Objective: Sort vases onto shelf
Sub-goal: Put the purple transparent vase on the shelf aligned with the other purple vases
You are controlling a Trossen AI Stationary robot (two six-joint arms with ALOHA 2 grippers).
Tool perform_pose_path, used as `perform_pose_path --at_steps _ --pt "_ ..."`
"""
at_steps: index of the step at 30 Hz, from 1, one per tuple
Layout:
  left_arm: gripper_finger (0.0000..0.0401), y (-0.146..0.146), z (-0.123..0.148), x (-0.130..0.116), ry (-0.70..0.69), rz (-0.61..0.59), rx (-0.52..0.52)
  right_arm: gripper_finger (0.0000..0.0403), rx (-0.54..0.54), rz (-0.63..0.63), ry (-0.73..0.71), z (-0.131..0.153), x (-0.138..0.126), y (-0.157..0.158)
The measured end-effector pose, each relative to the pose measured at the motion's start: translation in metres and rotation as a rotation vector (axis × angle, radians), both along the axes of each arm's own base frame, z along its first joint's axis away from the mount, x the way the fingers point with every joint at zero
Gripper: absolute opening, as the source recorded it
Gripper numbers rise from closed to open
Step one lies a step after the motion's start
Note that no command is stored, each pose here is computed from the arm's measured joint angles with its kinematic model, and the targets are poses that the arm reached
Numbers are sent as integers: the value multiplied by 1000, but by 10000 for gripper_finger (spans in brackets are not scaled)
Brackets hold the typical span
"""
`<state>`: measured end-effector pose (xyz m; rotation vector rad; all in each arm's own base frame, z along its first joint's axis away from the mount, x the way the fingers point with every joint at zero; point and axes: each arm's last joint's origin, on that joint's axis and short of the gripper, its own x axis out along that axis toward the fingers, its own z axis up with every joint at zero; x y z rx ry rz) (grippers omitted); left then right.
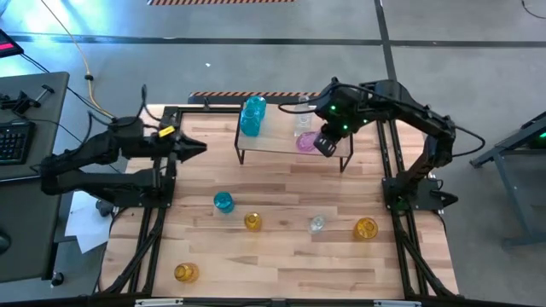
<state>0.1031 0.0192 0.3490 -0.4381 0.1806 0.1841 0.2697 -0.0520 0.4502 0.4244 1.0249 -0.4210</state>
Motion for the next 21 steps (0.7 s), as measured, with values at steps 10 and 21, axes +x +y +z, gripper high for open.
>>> perform_pose_path --at_steps 10,21 --pt "58 6 3 79 -122 -131 -4 0 9 31 -13 3 -5 -2" --pt "58 -11 -12 153 -139 -244 -11 0 7 61 -140 32 -47 22"
